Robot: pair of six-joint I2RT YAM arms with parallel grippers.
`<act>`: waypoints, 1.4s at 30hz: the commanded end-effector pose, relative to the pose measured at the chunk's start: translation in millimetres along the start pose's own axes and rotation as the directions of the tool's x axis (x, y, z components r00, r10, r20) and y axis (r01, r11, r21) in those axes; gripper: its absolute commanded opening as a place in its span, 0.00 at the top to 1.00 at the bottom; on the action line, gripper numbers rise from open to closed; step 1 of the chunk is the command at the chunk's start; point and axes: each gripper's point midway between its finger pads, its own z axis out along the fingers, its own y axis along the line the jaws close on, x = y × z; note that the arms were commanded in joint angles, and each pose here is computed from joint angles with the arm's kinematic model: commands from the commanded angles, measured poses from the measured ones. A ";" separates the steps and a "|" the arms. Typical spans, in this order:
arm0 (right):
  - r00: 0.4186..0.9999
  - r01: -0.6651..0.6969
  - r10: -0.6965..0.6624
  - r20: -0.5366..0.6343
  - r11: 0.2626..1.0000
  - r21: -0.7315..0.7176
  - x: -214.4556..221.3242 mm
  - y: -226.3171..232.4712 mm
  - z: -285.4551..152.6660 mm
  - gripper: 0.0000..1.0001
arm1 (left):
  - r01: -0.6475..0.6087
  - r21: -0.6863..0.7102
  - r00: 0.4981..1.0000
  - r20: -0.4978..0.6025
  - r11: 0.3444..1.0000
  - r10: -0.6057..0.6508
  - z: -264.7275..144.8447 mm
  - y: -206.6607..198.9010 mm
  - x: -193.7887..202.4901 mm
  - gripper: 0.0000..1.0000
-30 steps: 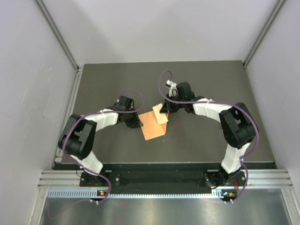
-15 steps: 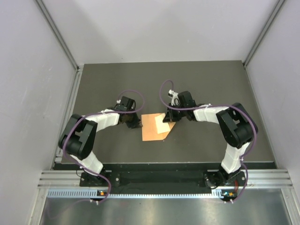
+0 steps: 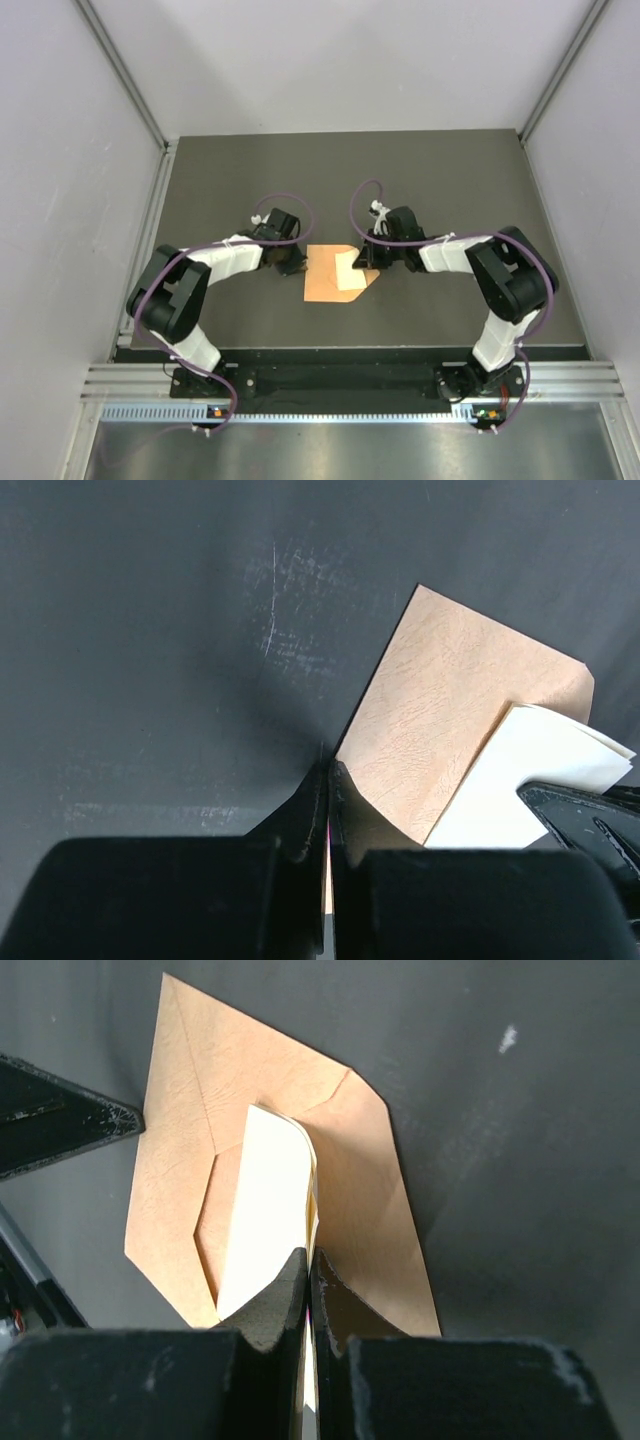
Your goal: Place the letter into the envelope and seal it
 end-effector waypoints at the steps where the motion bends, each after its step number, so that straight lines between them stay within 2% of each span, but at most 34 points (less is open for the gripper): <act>1: 0.996 -0.014 0.011 0.086 0.999 0.033 -10.6 4.7 -10.3 1.00 | -0.003 -0.178 0.999 -0.054 0.984 -0.007 5.6 48.9 26.8 0.96; 5: 0.997 0.015 -0.016 0.070 1.000 0.019 -5.4 9.0 -11.4 1.00 | -0.032 -0.141 0.999 -0.047 0.990 0.025 -2.6 36.8 28.3 0.68; 6: 0.998 0.015 -0.016 0.066 1.000 0.021 -4.3 7.9 -10.5 1.00 | -0.040 -0.130 0.999 -0.037 0.991 0.035 -5.1 33.2 26.3 0.66; 11: 0.997 0.018 -0.018 0.070 1.000 0.009 -4.3 10.9 -9.8 1.00 | -0.067 -0.071 0.998 -0.021 0.995 0.065 -25.7 21.3 25.9 0.66; 16: 0.996 0.038 -0.039 0.075 0.999 0.006 -2.2 13.7 -9.3 1.00 | -0.096 -0.081 0.994 -0.059 0.992 0.092 -23.9 29.6 46.5 0.68; 24: 0.997 0.017 -0.018 0.073 1.000 0.005 3.6 16.8 -12.2 1.00 | -0.082 -0.107 0.993 -0.090 0.991 0.072 -11.3 34.6 60.8 0.81; 30: 0.996 -0.068 0.063 0.058 0.993 0.092 15.2 14.9 -13.1 1.00 | -0.035 -0.162 0.997 -0.069 0.986 0.024 -7.5 41.9 60.9 0.89; 34: 0.980 -0.197 0.192 0.051 0.972 0.129 33.0 8.5 -15.4 1.00 | -0.010 -0.197 0.998 -0.064 0.980 -0.003 -5.4 49.0 64.8 0.96; 38: 0.975 -0.221 0.210 0.078 0.961 0.166 38.1 -1.2 -20.1 1.00 | -0.013 -0.217 0.999 -0.042 0.976 0.004 -8.4 53.9 63.0 0.96; 42: 0.976 -0.213 0.202 0.077 0.959 0.188 36.7 -3.8 -22.1 1.00 | -0.046 -0.205 0.999 0.003 0.978 0.048 -19.3 45.9 50.0 0.92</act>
